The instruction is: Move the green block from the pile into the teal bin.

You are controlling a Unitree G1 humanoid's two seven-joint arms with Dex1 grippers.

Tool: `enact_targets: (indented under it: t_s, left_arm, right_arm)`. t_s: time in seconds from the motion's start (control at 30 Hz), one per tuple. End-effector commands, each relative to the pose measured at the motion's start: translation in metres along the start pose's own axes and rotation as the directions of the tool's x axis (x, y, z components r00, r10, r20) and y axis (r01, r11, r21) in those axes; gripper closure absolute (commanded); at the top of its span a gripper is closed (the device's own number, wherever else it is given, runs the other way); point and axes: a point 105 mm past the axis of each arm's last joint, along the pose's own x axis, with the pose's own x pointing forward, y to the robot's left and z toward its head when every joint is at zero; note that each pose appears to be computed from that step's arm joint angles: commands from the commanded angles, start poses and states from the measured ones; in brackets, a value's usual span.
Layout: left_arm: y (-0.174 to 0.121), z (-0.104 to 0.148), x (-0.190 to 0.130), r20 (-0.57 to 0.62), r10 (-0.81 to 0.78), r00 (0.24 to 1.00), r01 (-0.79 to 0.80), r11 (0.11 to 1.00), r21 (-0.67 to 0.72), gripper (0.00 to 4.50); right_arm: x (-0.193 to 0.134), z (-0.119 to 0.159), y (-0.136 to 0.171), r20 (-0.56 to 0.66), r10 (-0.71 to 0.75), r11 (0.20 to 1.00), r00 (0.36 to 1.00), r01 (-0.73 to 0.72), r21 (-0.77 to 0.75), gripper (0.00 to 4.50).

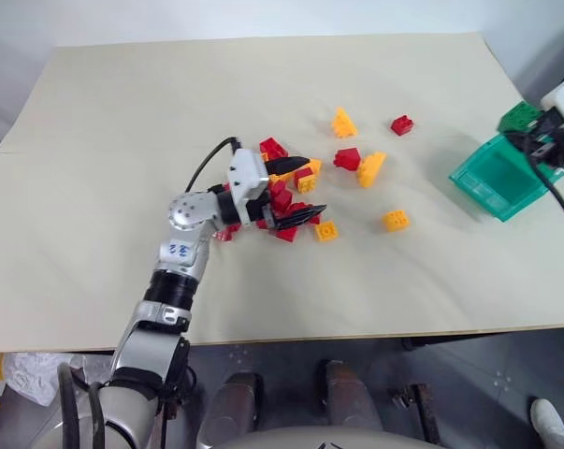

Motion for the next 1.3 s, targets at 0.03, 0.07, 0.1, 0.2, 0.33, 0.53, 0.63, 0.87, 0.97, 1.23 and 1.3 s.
enact_targets:
  t_s: [0.03, 0.07, 0.1, 0.2, 0.33, 0.53, 0.63, 0.87, 0.97, 1.23, 1.3]
  left_arm:
    - [0.002, 0.007, 0.018, 0.0, -0.034, 0.999, 0.034, 0.998, 0.044, 0.0]
    - [0.002, 0.007, 0.021, -0.013, -0.047, 0.999, 0.048, 0.997, 0.052, 0.0]
    - [0.002, 0.006, 0.023, -0.022, -0.055, 0.998, 0.057, 0.997, 0.058, 0.0]
    - [0.003, 0.007, 0.026, -0.029, -0.061, 0.998, 0.063, 0.996, 0.064, 0.0]
    - [0.005, 0.007, 0.02, -0.033, -0.05, 0.998, 0.052, 0.997, 0.062, 0.0]
    - [0.007, 0.005, -0.014, -0.035, -0.003, 0.999, 0.003, 1.0, -0.001, 0.0]
    - [0.01, 0.001, -0.032, -0.073, 0.042, 0.996, -0.043, 0.999, 0.0, 0.0]
    - [0.015, 0.001, -0.052, -0.112, 0.093, 0.989, -0.091, 0.996, 0.022, 0.0]
    - [0.019, 0.005, -0.069, -0.106, 0.14, 0.985, -0.142, 0.99, -0.015, 0.0]
    - [0.023, 0.012, -0.16, -0.167, 0.341, 0.925, -0.365, 0.92, -0.14, 0.0]
    - [0.022, 0.008, -0.187, -0.233, 0.392, 0.89, -0.435, 0.883, -0.177, 0.0]
  right_arm:
    - [0.01, -0.015, -0.013, -0.062, -0.09, 0.996, 0.994, 0.09, 0.009, 3.02]
    - [0.015, -0.021, -0.011, -0.081, -0.089, 0.996, 0.993, 0.09, 0.006, 3.02]
    - [0.018, -0.025, -0.009, -0.092, -0.089, 0.996, 0.992, 0.089, 0.001, 3.02]
    - [0.023, -0.031, -0.005, -0.114, -0.071, 0.997, 0.991, 0.073, 0.017, 2.01]
    - [0.024, -0.026, -0.007, -0.098, -0.081, 0.996, 0.992, 0.084, 0.03, 0.71]
    - [0.016, -0.009, 0.005, -0.025, 0.04, 0.997, 0.999, -0.038, 0.07, 0.04]
    - [0.015, -0.021, -0.002, -0.075, -0.001, 0.998, 0.997, 0.005, 0.057, 0.04]
    - [0.016, -0.036, -0.02, -0.124, -0.081, 0.994, 0.989, 0.088, 0.058, 0.04]
    - [0.017, 0.002, 0.011, 0.045, 0.117, 0.988, 0.992, -0.121, 0.097, 0.04]
    - [-0.015, 0.028, 0.111, 0.286, 0.605, 0.779, 0.743, -0.626, -0.022, 0.04]
    - [-0.013, 0.027, 0.123, 0.329, 0.628, 0.755, 0.705, -0.655, -0.036, 0.04]
